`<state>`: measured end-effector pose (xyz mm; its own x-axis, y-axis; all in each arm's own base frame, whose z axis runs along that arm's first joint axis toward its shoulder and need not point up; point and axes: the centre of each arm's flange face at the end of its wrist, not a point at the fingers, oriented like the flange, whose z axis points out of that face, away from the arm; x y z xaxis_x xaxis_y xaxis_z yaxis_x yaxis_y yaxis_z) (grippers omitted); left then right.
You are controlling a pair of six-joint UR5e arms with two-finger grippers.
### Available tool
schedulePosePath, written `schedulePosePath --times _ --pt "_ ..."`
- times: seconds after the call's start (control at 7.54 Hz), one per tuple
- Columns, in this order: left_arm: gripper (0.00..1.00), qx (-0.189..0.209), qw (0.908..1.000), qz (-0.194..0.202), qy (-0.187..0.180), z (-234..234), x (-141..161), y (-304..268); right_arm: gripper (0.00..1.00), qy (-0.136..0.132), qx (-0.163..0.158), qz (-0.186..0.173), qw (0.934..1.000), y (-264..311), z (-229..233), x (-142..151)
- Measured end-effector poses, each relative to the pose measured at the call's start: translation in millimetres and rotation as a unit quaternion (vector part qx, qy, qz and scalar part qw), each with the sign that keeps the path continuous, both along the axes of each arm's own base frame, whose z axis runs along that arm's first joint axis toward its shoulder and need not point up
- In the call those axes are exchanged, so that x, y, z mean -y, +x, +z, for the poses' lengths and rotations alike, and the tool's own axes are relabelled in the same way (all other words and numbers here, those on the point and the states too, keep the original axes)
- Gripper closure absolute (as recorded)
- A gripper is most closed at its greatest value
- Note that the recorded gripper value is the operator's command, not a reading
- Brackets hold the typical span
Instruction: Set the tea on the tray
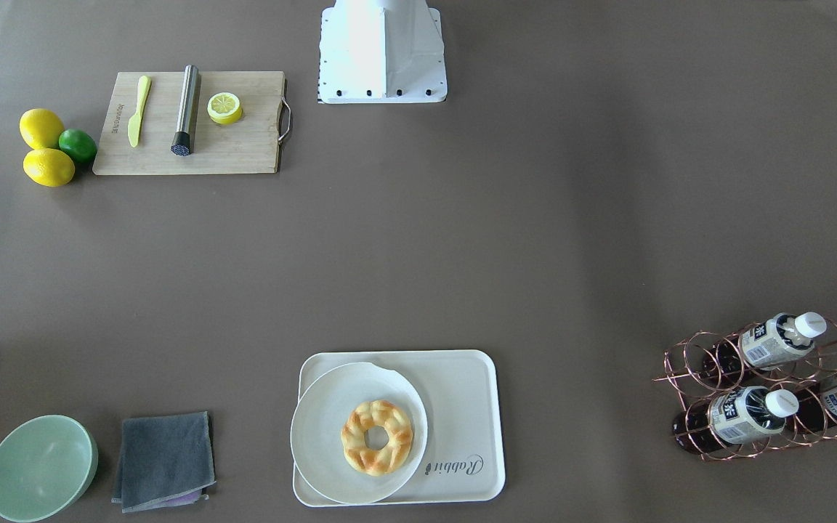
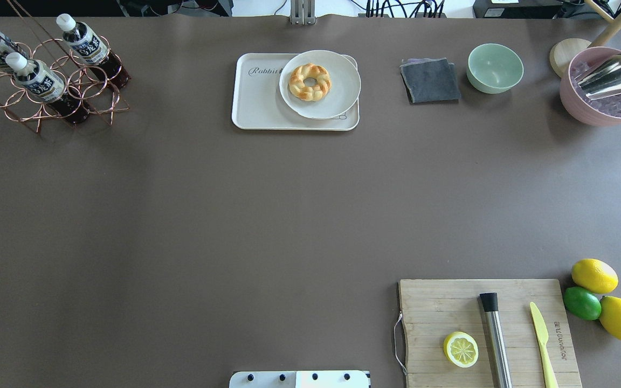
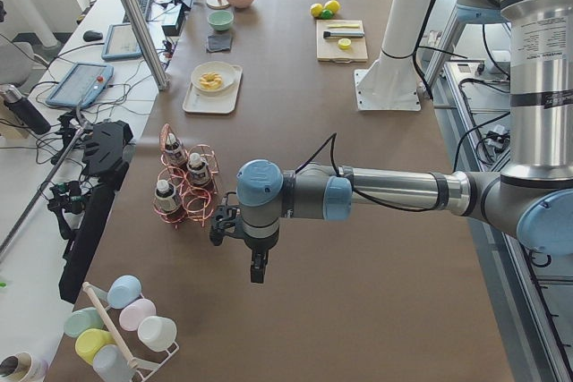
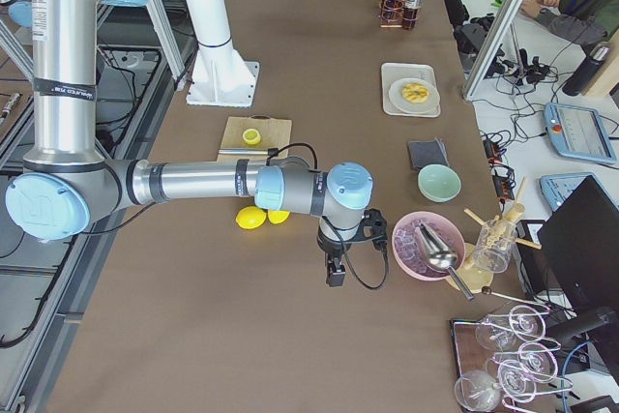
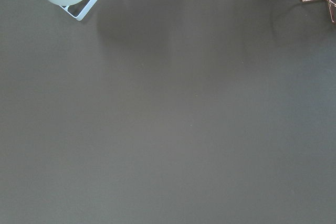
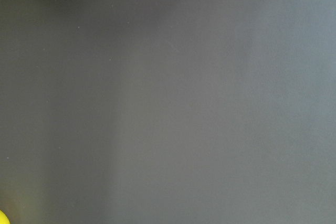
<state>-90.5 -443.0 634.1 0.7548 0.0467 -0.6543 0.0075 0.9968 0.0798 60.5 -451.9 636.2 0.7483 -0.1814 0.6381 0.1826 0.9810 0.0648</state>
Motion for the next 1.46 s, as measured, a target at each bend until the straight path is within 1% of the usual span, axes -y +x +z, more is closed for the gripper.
schedulePosePath --times 0.4,0.66,0.8,0.93,1.33,1.46 --pt "0.02 -0.001 1.0000 -0.002 -0.006 3.2 -0.2 0.4 0.00 0.000 0.000 -0.001 1.0000 0.0 0.7 -1.9" --pt "0.02 -0.003 1.0000 -0.003 0.002 -4.5 6.1 0.7 0.00 -0.001 0.000 -0.002 1.0000 0.0 1.9 -3.7" --pt "0.02 -0.002 0.9997 -0.002 0.023 -12.8 15.0 0.3 0.00 -0.001 0.000 -0.002 1.0000 0.0 2.3 -4.2" --pt "0.02 -0.001 0.9987 -0.001 0.052 -20.8 24.8 -0.1 0.00 -0.002 0.001 -0.002 1.0000 0.0 2.7 -4.7" --pt "0.02 -0.005 0.9961 0.000 0.088 -31.1 29.8 0.5 0.00 -0.003 0.000 -0.002 1.0000 0.2 4.2 -5.3" --pt "0.02 -0.015 0.9938 -0.002 0.110 -38.9 32.0 2.0 0.00 -0.004 0.000 -0.002 1.0000 0.2 5.1 -5.5"
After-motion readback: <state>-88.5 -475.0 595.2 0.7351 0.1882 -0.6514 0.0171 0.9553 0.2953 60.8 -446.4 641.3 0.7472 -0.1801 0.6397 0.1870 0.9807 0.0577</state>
